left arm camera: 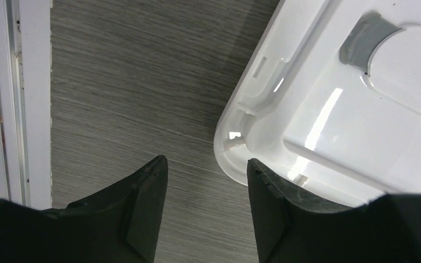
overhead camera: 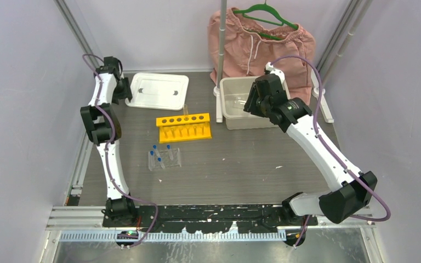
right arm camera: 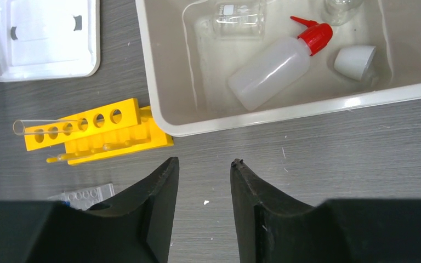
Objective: Organize the chemistry lab equipment
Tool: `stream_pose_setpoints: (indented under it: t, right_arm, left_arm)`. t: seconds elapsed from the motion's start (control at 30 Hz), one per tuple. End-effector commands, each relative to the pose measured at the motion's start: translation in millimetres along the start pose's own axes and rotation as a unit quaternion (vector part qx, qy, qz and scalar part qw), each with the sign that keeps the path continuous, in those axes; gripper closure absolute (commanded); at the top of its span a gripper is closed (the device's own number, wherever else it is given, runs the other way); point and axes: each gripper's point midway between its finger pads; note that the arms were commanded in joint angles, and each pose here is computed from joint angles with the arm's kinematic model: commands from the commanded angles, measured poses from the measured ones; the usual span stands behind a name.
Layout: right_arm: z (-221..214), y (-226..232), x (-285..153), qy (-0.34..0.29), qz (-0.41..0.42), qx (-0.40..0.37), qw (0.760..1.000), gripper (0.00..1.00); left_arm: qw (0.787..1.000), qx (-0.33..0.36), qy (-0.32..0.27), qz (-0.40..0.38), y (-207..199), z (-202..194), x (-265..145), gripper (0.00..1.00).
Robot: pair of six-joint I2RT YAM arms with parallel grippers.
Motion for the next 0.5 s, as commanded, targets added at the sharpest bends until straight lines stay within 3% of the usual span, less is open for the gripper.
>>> stream_pose_setpoints:
  t: [0.0,0.2,0.37,0.47]
  right_arm:
    - [7.0,6.8,-11.8,-0.017,0.014,-0.003,1.0,0.55]
    - [5.0,7.2,-14.7,-0.016,0.012,-0.007,1.0,0.58]
    - [2.1,6.8,-15.1,-0.015,0.007,-0.012,1.0,0.59]
    - [-0.5,6.8,-14.4,-0.013,0.006,-0.014,1.0,0.59]
  left_arm:
    - [0.999,-0.012,-0.024,-0.023,-7.9,13.0,4.1,0.45]
    - [0.999,-0.024,-0.009,-0.037,-8.4,3.5,16.9,0.57]
    - [0.998,-0.049,-0.007,-0.041,-5.3,0.2,18.7,0.73]
    - [0.998,-0.055,-0.016,-0.038,-4.0,1.2,15.2,0.76]
Point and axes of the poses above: each gripper's point midway between its finger pads, its own x axis out along the fingers, its own y axis along the line the jaws close on, z = x × y, and after that the axes turned 3 degrees about x, right-handed
